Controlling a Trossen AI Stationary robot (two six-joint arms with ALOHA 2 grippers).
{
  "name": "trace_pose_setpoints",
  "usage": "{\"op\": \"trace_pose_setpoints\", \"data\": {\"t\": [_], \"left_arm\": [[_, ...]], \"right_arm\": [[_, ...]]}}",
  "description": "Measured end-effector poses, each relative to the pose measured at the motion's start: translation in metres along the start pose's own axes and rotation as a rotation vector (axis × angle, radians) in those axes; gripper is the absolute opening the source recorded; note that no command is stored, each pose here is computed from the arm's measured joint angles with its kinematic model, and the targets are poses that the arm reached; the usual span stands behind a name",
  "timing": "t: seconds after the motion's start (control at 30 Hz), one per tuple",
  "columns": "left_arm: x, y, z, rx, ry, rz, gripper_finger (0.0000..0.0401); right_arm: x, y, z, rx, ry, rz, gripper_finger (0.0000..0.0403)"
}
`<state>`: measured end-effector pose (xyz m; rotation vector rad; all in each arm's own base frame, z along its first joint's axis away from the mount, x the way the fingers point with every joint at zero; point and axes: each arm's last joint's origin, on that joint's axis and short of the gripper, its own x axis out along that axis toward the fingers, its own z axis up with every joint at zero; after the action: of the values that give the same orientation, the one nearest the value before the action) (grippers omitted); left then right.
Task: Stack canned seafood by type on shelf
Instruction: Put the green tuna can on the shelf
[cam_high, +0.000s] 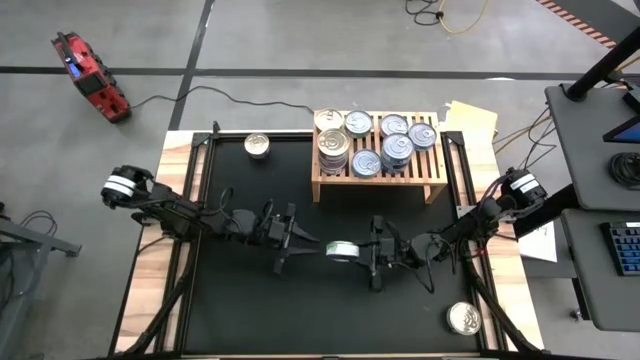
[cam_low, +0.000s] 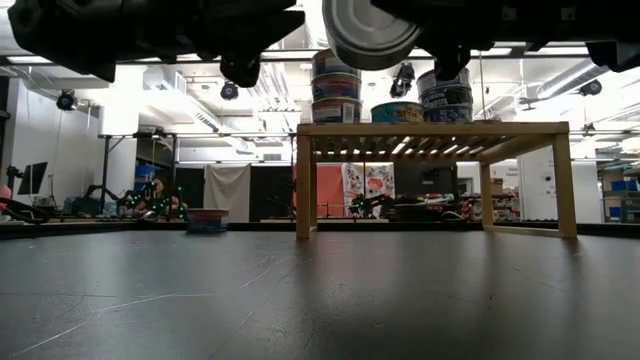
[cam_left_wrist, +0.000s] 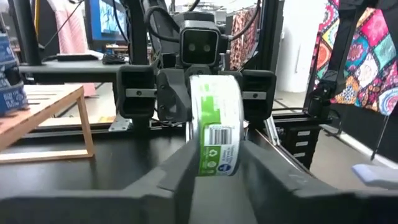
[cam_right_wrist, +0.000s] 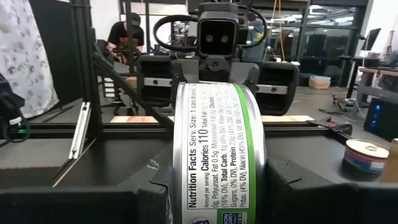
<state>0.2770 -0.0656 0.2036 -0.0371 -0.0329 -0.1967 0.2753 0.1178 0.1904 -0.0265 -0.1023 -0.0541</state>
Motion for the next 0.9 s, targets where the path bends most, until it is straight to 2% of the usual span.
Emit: {"op": "trace_pose_setpoints", "data": {"t": [0.17, 0.3, 0.4, 0.63, 0.9], "left_arm": [[0.0, 0.0, 0.0, -0.03, 0.004, 0.001, 0.0195], [0.0, -0.002, -0.001, -0.028, 0.004, -0.006, 0.0253], [0.0, -0.005, -0.002, 0.01, 0.002, -0.016, 0.0282], [0.002, -0.007, -0.008, 0.072, 0.028, -0.025, 0.0295], [0.004, -0.007, -0.009, 0.075, 0.017, -0.024, 0.029]], "right_arm": [[0.003, 0.002, 0.003, -0.016, -0.013, 0.0, 0.0123], [0.01, 0.007, 0.002, -0.151, 0.002, 0.032, 0.0123], [0.016, 0.014, -0.002, -0.251, 0.012, 0.053, 0.0123], [0.027, 0.019, 0.003, -0.319, 0.003, 0.034, 0.0123], [0.033, 0.017, 0.006, -0.309, 0.012, 0.017, 0.0123]]}}
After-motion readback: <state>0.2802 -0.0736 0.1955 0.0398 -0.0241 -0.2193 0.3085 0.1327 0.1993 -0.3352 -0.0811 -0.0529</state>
